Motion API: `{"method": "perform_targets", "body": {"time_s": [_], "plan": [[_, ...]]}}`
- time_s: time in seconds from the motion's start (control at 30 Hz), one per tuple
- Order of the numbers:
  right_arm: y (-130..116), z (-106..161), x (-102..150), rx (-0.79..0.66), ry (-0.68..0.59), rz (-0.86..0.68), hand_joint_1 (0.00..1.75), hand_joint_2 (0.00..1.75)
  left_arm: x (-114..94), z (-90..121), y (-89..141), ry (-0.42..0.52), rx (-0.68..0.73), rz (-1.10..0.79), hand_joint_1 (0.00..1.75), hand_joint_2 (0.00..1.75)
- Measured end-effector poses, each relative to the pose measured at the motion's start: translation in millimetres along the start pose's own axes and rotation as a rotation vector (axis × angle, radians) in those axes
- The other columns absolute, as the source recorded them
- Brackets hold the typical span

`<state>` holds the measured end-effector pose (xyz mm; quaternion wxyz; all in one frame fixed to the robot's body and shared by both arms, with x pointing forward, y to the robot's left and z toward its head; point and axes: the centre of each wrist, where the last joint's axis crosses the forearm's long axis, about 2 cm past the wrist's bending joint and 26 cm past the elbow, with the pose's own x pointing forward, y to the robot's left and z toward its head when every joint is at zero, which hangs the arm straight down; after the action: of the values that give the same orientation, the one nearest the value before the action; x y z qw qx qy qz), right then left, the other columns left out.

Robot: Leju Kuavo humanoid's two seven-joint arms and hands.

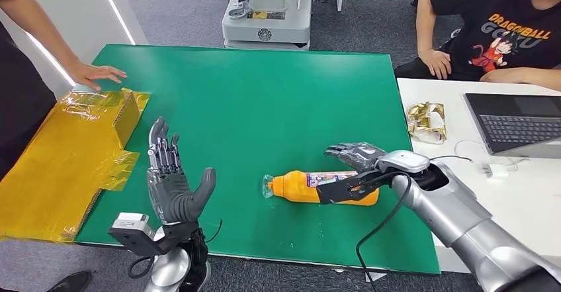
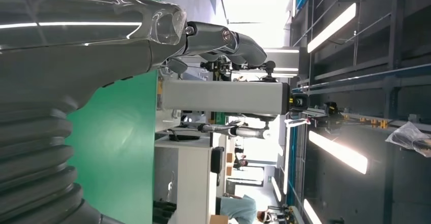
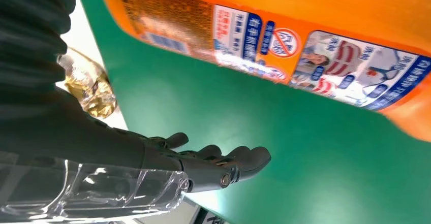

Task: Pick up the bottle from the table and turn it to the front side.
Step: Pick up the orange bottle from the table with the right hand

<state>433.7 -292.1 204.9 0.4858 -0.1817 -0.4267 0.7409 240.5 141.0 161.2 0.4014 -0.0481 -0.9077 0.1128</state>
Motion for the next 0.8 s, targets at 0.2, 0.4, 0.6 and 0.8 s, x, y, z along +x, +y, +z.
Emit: {"method": "perform_targets", "body": {"time_s": [0.2,0.4,0.6,0.8], "plan": [[-8,-1,-6,0.07,0.016,0.005,0.0,1.75,0,2,2,0.002,0.009,-0.003,0.0,1.75],[0,-4,-13,0.098,0.023,-0.016,0.0,1.75,0,3,3,0.004,0.017,-0.009,0.0,1.75],[2,-4,-17,0.121,0.034,-0.015,0.0,1.75,0,5,3,0.008,0.021,-0.012,0.0,1.75],[6,-6,-16,0.138,0.021,-0.01,0.0,1.75,0,5,3,0.011,0.029,-0.016,0.0,1.75]]}}
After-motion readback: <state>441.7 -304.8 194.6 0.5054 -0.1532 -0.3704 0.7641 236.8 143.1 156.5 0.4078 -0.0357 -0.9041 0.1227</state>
